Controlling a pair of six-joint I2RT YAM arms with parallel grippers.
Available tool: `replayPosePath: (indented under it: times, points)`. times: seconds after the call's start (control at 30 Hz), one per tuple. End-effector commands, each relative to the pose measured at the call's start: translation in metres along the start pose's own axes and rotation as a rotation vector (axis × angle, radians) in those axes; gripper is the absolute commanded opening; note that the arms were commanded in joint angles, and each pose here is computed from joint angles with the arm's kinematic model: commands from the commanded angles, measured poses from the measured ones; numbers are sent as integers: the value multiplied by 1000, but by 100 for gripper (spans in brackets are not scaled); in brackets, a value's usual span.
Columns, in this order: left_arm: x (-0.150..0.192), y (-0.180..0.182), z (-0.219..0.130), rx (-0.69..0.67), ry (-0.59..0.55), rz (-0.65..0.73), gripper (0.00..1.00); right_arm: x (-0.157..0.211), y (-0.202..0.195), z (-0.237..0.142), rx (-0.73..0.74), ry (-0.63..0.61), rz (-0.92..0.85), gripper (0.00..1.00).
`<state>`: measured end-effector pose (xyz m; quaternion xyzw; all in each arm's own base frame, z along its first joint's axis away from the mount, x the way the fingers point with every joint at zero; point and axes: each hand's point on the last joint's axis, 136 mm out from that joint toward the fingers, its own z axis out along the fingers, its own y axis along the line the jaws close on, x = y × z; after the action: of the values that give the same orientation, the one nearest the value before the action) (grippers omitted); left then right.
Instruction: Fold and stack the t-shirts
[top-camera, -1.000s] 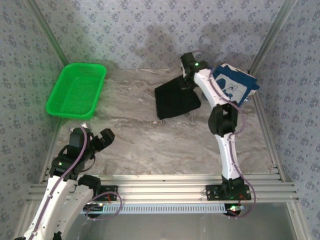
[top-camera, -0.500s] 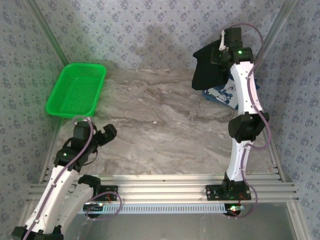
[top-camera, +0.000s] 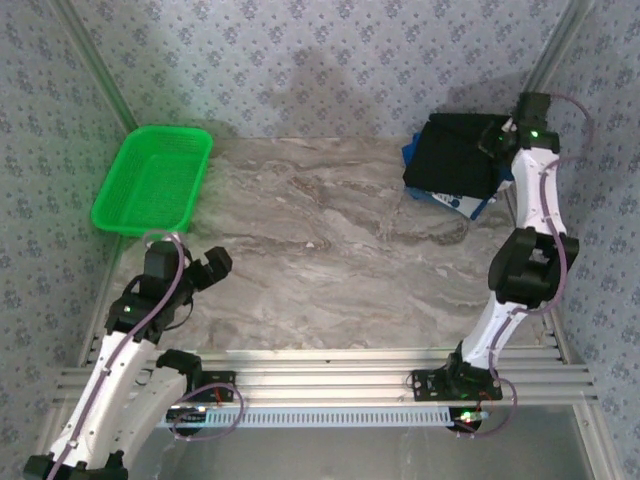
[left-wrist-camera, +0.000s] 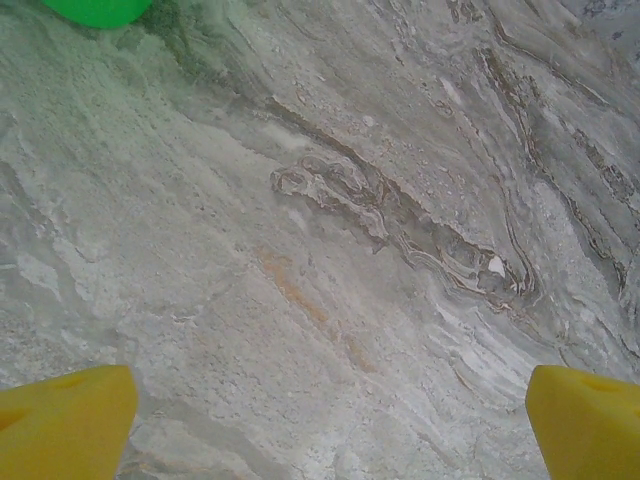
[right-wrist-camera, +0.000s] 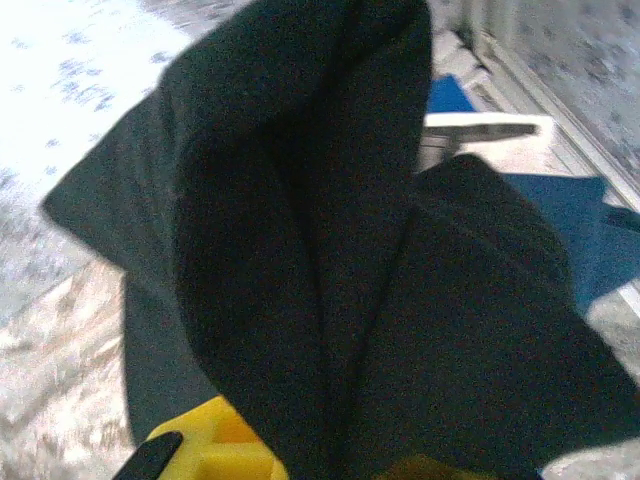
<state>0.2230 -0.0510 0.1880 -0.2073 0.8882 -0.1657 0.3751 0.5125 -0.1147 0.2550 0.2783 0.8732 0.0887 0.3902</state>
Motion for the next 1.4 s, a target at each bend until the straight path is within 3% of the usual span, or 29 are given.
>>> replayPosePath:
  times: [0.0, 0.07, 0.17, 0.3, 0.47, 0.7, 0.8, 0.9, 0.97, 1.03, 1.13, 1.23, 1.37]
  points:
    - [-7, 0, -10, -6, -17, 18, 100, -21, -33, 22, -26, -60, 179, 14]
    - [-5, -1, -11, -4, -7, 16, 100, -12, -57, 41, 13, -8, 223, 46]
    - [-5, -2, -14, 0, 4, 17, 99, -12, -80, 53, 38, -2, 275, 66]
    - [-8, -3, -19, -6, 2, 28, 100, -22, -95, 33, 51, -41, 274, 98]
    - [-11, -5, -17, 0, -7, 25, 100, -17, -113, -7, 58, -43, 305, 100]
    - [-18, 0, -13, -19, -55, 24, 100, 50, -114, -71, 31, -35, 252, 100]
    - [-33, 25, -14, -151, -165, 41, 100, 115, -88, -79, -15, 12, 88, 100]
    - [-51, 60, -4, -337, -324, 128, 100, 178, -73, -70, 57, -36, -216, 100]
    - [-57, 60, 14, -320, -404, 220, 100, 204, -62, -61, 48, -142, -402, 100]
    - [-59, 45, 37, -219, -498, 333, 100, 227, -66, -52, 23, -256, -449, 100]
    - [-72, 60, 48, -262, -601, 296, 100, 232, -70, -47, -5, -356, -413, 100]
    - [-74, 58, 74, -224, -576, 347, 100, 224, -58, -44, -65, -446, -449, 100]
    - [-72, 72, 103, -220, -587, 321, 100, 212, -46, -20, -103, -433, -469, 100]
